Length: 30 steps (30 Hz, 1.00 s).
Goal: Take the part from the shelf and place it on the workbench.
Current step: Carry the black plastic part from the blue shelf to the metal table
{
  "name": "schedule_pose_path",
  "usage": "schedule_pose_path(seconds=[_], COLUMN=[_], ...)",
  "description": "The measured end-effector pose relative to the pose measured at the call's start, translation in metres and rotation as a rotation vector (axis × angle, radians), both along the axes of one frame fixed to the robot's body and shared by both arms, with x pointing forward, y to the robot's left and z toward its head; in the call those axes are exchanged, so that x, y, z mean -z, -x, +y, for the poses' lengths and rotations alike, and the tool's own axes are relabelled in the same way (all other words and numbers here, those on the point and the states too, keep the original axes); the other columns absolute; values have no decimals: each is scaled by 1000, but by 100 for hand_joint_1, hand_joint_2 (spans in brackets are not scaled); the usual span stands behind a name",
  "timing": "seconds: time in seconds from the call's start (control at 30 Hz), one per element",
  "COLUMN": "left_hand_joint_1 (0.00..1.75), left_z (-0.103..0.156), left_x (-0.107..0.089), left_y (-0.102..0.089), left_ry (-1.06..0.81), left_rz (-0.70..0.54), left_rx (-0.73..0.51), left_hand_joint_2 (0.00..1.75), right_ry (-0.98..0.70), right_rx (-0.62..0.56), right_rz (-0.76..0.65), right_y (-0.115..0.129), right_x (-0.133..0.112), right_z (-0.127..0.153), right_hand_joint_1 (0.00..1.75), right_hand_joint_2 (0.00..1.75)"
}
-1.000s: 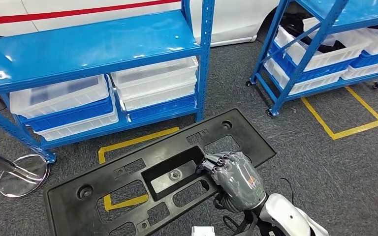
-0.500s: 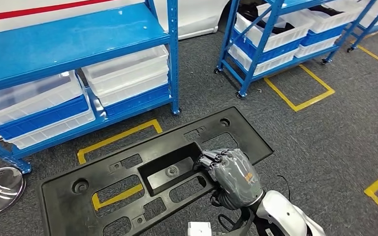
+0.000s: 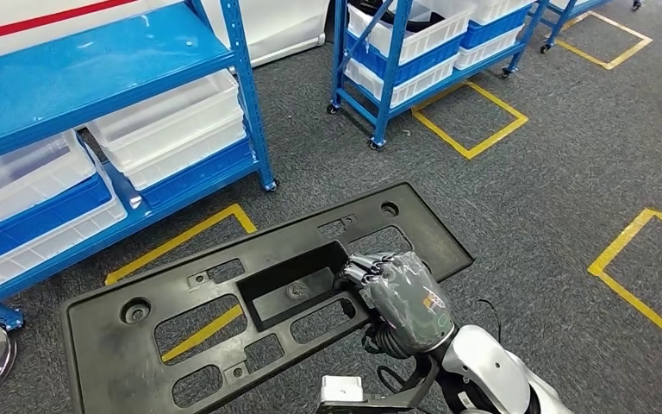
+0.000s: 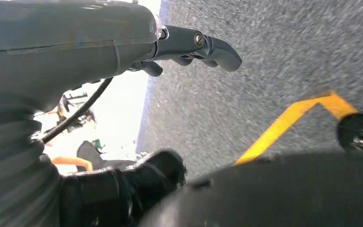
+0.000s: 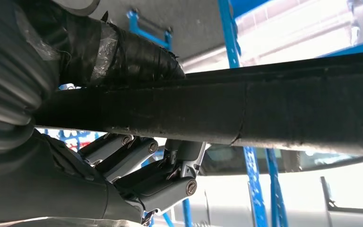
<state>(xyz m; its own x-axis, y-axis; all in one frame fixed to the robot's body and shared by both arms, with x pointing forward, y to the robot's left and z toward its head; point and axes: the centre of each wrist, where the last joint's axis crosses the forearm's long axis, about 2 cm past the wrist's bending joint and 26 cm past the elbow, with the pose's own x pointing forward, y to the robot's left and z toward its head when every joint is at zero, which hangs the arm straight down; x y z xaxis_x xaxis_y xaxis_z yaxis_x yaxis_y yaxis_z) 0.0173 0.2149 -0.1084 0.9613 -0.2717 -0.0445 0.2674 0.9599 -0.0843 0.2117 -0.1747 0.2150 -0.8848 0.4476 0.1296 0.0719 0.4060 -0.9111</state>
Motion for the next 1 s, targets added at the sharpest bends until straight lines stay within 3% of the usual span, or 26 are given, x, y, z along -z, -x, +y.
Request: schedule_pose_path(seconds=[1.0], left_hand_joint_1=[0], left_z=[0], left_x=[0], left_y=[3], left_ry=[21], left_rz=[-53], left_rx=[-29], left_hand_joint_2=[175], right_ry=[-4], right_rx=[0], right_rz=[-2], right_y=[-4], right_x=[-3], right_z=[6], right_hand_joint_1=[175], right_hand_joint_2=[175])
